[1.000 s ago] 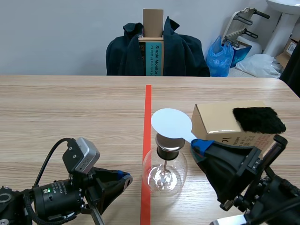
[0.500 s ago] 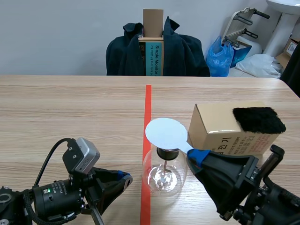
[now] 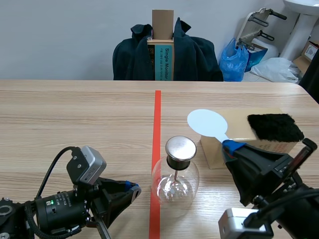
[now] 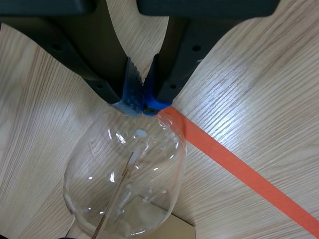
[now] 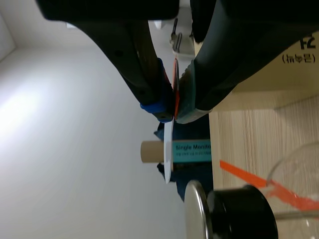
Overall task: Do the electroscope experiment.
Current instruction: 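Move the plate toward and away from the electroscope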
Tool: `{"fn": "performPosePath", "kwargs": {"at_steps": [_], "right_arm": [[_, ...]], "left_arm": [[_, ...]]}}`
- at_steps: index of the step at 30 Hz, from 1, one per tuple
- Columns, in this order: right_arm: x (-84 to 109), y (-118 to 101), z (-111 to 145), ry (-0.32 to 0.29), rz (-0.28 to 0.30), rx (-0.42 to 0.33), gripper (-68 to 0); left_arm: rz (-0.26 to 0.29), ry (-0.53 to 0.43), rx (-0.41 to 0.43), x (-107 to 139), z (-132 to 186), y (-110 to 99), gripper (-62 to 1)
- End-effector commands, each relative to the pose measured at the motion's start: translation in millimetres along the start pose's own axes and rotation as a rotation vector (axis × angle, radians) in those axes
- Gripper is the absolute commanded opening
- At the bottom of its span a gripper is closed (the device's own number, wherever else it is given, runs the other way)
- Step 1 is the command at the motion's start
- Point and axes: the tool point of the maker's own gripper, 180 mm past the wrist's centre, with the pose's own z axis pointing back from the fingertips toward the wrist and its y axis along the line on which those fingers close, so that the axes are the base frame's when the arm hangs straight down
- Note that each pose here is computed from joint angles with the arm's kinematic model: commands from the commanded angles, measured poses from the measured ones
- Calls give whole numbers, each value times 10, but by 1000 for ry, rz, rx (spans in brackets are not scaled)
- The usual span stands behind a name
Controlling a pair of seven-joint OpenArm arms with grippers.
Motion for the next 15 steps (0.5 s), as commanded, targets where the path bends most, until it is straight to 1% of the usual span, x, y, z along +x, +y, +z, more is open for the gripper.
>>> {"fn": "performPosePath", "kwargs": {"at_steps": [1, 3, 4, 6, 7, 9, 15], "right_arm": [[-96, -99, -3, 28, 20, -24, -667], [-151, -100, -1, 59, 20, -24, -667], [-162, -100, 0, 64, 20, -24, -667], [-159, -100, 0, 62, 20, -24, -667], [-136, -99, -2, 50, 20, -24, -667], [-59, -105, -4, 6, 24, -28, -667], [228, -111, 16, -153, 33, -33, -667]], "left_arm": [[2, -39, -8, 111, -25, -24, -577], [2, -39, -8, 111, -25, -24, -577], [2, -39, -8, 111, -25, -24, -577], [2, -39, -8, 111, -25, -24, -577], [2, -39, -8, 111, -25, -24, -577], [2, -39, -8, 111, -25, -24, -577], [2, -39, -8, 111, -25, -24, -577]]}}
